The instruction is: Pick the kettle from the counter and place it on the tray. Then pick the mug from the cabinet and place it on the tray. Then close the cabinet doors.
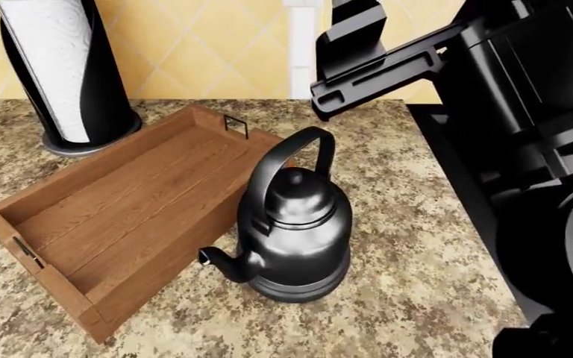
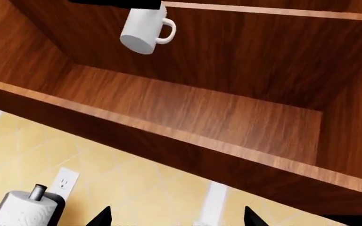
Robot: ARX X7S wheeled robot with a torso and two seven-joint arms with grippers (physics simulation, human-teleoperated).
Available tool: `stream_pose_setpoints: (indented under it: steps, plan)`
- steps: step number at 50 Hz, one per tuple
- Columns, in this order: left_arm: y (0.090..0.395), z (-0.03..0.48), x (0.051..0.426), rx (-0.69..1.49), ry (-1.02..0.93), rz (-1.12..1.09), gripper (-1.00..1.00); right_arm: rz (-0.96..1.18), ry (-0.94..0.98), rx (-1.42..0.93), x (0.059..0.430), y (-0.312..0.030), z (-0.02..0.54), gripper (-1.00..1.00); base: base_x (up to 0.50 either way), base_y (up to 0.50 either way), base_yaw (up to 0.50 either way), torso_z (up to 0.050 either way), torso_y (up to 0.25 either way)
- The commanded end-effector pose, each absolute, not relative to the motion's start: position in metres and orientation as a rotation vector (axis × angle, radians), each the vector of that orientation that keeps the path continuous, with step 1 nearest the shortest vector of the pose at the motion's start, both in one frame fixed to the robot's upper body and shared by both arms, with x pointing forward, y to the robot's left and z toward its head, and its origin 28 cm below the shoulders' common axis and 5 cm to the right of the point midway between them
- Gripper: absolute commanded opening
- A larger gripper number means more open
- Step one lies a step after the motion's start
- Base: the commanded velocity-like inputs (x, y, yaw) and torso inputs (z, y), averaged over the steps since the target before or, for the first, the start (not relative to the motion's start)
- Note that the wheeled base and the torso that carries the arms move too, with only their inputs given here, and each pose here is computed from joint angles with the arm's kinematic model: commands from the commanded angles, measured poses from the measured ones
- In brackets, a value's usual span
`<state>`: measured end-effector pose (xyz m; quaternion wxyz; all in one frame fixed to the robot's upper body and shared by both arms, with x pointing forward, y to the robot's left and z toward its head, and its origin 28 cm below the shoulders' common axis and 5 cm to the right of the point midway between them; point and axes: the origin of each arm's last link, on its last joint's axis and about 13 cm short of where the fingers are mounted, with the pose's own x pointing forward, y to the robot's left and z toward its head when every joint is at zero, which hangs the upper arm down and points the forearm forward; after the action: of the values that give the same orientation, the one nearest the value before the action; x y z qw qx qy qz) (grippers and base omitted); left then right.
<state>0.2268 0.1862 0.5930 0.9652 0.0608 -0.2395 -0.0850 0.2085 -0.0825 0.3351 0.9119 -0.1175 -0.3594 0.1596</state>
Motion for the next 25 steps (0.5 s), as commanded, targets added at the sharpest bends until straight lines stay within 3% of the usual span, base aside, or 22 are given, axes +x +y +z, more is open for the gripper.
stream_pose_setpoints:
  steps: [1, 15, 25]
  plan:
    - [0.198, 0.58, 0.186, 0.12, -0.532, -0.179, -1.0, 0.332, -0.732, -0.234, 0.21, -0.083, 0.331, 1.0, 0.0, 0.0, 0.0, 0.0, 0.0]
    - [0.211, 0.544, 0.168, 0.14, -0.526, -0.194, -1.0, 0.336, -0.723, -0.232, 0.213, -0.08, 0.328, 1.0, 0.0, 0.0, 0.0, 0.0, 0.0]
    - [0.224, 0.513, 0.185, 0.126, -0.471, -0.176, -1.0, 0.345, -0.714, -0.226, 0.215, -0.08, 0.324, 1.0, 0.0, 0.0, 0.0, 0.0, 0.0]
